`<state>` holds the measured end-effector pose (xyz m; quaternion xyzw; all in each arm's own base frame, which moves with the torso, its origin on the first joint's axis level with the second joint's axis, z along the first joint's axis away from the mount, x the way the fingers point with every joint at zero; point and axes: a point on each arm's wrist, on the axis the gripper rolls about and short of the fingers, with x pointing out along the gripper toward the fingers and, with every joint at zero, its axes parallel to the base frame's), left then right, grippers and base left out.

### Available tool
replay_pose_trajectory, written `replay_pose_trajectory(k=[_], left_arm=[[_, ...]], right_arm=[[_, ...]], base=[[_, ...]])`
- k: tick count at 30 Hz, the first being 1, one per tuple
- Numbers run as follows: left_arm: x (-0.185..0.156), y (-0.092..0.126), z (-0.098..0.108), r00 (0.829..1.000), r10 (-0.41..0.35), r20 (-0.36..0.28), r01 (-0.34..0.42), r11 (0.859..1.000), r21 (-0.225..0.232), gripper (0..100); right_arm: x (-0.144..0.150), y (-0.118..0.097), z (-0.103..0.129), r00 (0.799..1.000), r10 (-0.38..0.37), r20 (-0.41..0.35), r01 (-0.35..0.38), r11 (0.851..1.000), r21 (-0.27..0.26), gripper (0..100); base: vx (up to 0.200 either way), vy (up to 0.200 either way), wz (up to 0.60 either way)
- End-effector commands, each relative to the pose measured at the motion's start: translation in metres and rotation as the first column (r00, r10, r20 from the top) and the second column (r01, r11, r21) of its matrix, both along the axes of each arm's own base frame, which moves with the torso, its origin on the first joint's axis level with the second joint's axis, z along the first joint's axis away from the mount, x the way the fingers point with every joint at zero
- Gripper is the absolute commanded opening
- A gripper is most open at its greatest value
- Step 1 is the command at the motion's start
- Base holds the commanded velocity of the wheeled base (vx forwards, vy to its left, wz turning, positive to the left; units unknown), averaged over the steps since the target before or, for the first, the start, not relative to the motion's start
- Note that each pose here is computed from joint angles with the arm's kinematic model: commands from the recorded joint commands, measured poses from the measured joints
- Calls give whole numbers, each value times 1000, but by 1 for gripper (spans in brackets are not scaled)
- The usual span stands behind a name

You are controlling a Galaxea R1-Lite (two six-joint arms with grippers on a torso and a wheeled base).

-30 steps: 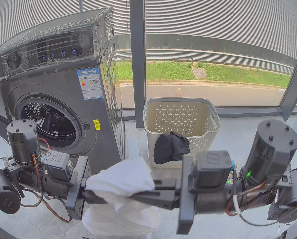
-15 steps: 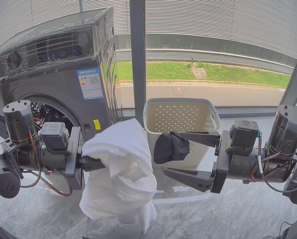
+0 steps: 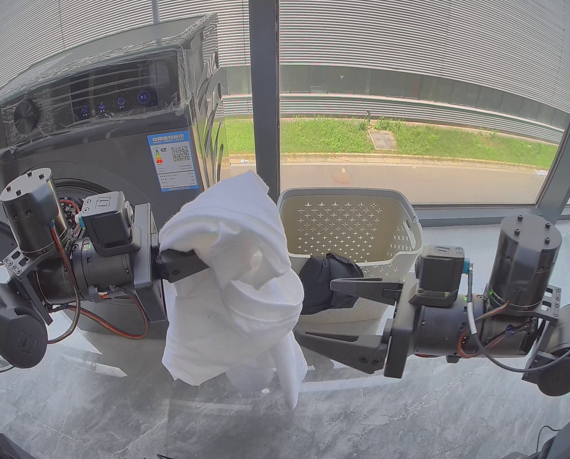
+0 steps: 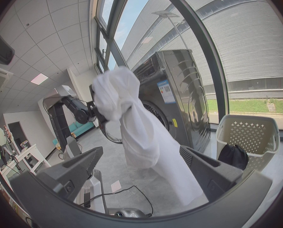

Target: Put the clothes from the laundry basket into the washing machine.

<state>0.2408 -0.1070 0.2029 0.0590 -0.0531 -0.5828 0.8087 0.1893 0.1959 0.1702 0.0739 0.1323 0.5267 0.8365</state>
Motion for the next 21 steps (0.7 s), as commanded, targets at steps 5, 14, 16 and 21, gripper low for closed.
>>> replay_pose_trajectory(k=[5,14,16,21], left_arm=[[2,-1,2,1000,7,13,-7,1000,-23,0],[2,-1,2,1000,7,14,-7,1000,-23,0],[2,-2,1,1000,7,11,-7,1000,-22,0],[5,-2,-2,1000,8,5,-8,1000,-19,0]], right_arm=[[30,28,-28,999,7,-45,-10,998,-55,100],[42,38,-27,1000,29,-8,-29,999,-24,100],[40,40,-27,999,40,-7,-40,999,-23,100],[16,54,-13,988,151,28,-151,988,12,100]], base=[[0,0,0],[0,0,0],[0,0,0],[0,0,0]])
